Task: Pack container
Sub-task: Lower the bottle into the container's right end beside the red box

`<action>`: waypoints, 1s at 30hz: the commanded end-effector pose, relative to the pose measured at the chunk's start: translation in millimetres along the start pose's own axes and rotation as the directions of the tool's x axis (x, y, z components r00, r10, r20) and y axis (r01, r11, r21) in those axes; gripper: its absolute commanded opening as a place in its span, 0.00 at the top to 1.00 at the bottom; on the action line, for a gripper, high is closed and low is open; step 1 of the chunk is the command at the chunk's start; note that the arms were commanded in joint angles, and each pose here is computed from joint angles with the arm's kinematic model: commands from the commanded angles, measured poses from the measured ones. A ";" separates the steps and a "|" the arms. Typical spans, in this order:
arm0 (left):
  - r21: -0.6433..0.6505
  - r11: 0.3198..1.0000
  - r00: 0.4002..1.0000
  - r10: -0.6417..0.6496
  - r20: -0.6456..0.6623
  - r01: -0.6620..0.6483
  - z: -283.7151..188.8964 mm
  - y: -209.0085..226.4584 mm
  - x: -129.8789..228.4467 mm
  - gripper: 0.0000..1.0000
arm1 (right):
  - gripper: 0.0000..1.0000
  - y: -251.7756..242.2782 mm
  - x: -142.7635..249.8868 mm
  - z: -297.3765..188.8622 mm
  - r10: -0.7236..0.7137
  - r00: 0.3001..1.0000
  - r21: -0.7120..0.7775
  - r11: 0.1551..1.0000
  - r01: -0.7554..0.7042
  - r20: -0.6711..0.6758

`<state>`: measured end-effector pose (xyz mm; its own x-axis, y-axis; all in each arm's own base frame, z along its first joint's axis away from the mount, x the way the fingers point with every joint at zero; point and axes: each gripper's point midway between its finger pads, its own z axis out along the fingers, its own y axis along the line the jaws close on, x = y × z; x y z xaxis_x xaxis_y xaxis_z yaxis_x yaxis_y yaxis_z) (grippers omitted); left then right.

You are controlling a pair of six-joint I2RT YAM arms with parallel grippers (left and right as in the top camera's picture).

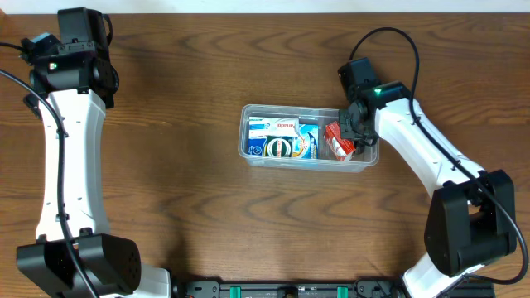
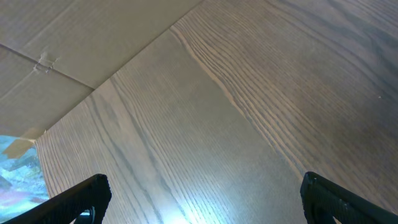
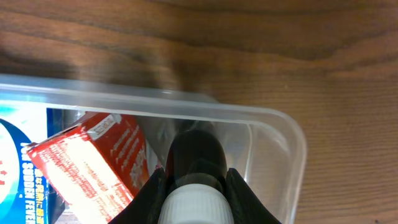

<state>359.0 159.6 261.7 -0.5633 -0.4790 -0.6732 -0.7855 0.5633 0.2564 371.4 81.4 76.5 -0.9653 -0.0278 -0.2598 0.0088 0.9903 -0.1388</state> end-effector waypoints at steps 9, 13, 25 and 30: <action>-0.012 1.000 1.000 0.004 0.004 -0.004 1.0 2.3 -0.8 0.02 | 0.83 -19.1 -8.3 -5.2 0.067 0.997 0.053 0.996 -0.068 0.037; -0.012 1.000 1.000 0.004 0.004 -0.004 1.0 2.3 -0.8 0.02 | 0.83 -19.0 -10.2 -5.1 0.070 0.997 0.053 0.996 -0.072 0.045; -0.012 1.000 1.000 0.004 0.004 -0.004 1.0 2.3 -0.8 0.02 | 0.67 -19.0 -10.0 -5.0 0.070 0.997 0.053 0.996 -0.072 0.044; -0.012 1.000 1.000 0.004 0.004 -0.004 1.0 2.3 -0.8 0.02 | 0.57 -19.0 -9.9 -5.2 0.070 0.997 0.052 0.996 -0.072 0.044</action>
<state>359.0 159.6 261.7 -0.5633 -0.4790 -0.6732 -0.7855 0.5633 0.2564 376.2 71.5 78.4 -0.9587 0.0168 -0.2839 0.0637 0.9856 -0.1566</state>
